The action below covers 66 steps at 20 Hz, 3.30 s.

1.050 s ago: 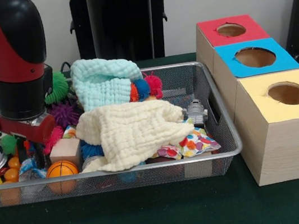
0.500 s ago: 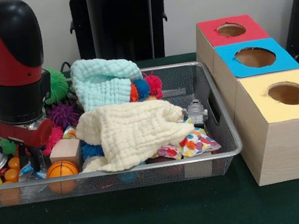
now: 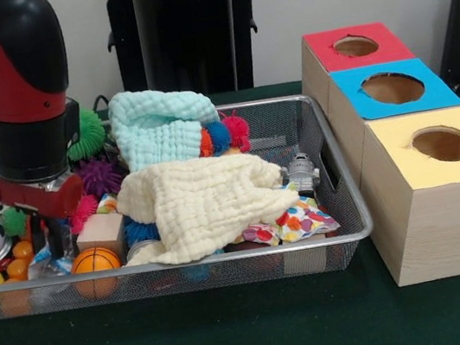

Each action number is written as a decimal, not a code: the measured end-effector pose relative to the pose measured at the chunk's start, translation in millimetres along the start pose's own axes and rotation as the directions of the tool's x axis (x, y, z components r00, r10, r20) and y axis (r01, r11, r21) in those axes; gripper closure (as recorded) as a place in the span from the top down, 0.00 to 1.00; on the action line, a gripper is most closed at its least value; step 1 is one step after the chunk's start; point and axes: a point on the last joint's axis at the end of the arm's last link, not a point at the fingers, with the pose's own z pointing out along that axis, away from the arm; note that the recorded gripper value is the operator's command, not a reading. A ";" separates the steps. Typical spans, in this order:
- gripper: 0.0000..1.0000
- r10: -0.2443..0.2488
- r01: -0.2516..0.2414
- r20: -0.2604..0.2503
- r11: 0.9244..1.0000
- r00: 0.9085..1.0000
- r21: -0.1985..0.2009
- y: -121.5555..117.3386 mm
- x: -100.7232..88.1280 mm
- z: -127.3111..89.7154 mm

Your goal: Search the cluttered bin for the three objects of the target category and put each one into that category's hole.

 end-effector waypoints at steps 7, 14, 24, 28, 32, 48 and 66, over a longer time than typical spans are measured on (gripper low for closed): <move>0.00 0.021 -0.021 0.021 1.000 1.000 -0.007 6.9 -15.8 -40.7; 0.00 0.058 -0.059 0.028 0.998 0.998 0.020 12.5 -46.4 -96.6; 0.00 0.150 -0.149 -0.066 0.989 0.986 0.020 46.8 -62.3 -190.1; 0.00 0.132 -0.130 -0.093 0.991 0.987 0.023 73.6 -52.9 -215.5; 0.00 0.093 -0.092 -0.094 0.996 0.991 0.016 112.8 -39.5 -242.5; 0.00 0.049 -0.044 -0.172 0.998 0.984 0.037 199.3 53.9 -275.3; 0.00 0.310 -0.282 -0.231 0.948 0.922 0.146 244.8 133.7 -283.4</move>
